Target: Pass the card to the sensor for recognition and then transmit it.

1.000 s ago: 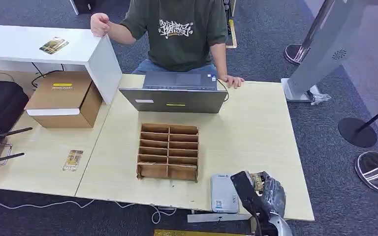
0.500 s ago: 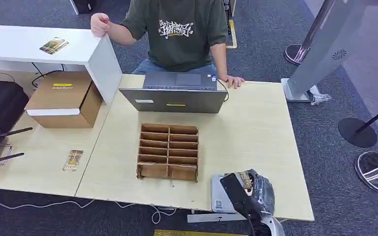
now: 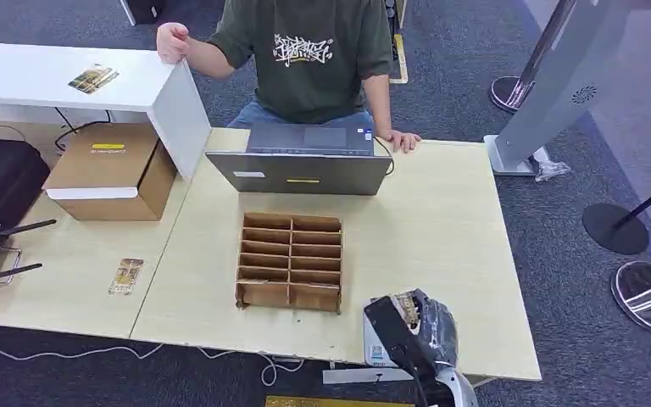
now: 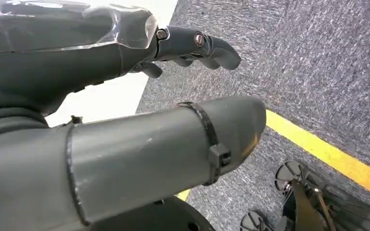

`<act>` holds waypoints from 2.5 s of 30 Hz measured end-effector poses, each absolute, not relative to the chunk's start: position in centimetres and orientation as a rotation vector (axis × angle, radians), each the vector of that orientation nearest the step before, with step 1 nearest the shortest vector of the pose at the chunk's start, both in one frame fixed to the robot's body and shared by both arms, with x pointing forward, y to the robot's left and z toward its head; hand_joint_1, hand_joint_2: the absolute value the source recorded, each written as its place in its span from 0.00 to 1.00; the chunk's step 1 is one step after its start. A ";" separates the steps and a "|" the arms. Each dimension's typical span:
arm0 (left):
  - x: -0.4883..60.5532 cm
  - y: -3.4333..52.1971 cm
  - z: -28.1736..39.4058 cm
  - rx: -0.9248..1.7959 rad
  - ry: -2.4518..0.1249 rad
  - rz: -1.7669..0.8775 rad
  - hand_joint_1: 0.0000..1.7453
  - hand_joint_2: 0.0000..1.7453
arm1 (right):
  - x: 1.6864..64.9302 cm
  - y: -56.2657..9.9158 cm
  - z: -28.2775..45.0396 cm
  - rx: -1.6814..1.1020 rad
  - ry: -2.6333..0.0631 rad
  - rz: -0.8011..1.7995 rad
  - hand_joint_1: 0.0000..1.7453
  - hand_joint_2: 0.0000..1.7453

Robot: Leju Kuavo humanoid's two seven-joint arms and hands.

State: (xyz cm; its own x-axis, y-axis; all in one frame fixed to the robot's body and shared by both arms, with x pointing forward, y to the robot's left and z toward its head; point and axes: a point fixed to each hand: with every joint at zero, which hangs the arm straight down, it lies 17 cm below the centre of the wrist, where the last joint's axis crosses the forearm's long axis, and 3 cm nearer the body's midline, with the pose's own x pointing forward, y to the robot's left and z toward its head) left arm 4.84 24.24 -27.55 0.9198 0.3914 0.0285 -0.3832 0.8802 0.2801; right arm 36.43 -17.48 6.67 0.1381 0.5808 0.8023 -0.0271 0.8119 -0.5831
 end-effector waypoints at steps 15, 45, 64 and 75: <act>4.9 24.6 -27.6 0.292 0.026 0.406 0.00 0.00 | 36.1 -18.2 2.6 -0.466 -1.258 0.475 1.00 1.00; 4.6 24.9 -27.6 0.301 0.038 0.430 0.00 0.00 | 36.5 -19.4 -0.8 -0.468 -1.178 0.510 1.00 1.00; 5.1 24.7 -27.5 0.297 0.012 0.423 0.00 0.00 | 38.2 -21.2 9.1 -0.662 -1.533 0.387 1.00 1.00; 5.1 24.5 -27.5 0.292 0.010 0.422 0.00 0.00 | 38.1 -20.7 12.4 -0.633 -1.628 0.316 1.00 1.00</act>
State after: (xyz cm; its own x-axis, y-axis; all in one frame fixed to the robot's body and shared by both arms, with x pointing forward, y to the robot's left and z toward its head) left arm 5.14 24.51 -27.54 0.9129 0.4051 0.0509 -0.4023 0.8713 0.2811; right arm 38.07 -20.70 12.37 -0.0501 0.5675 0.8219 0.2195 0.8090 -0.5452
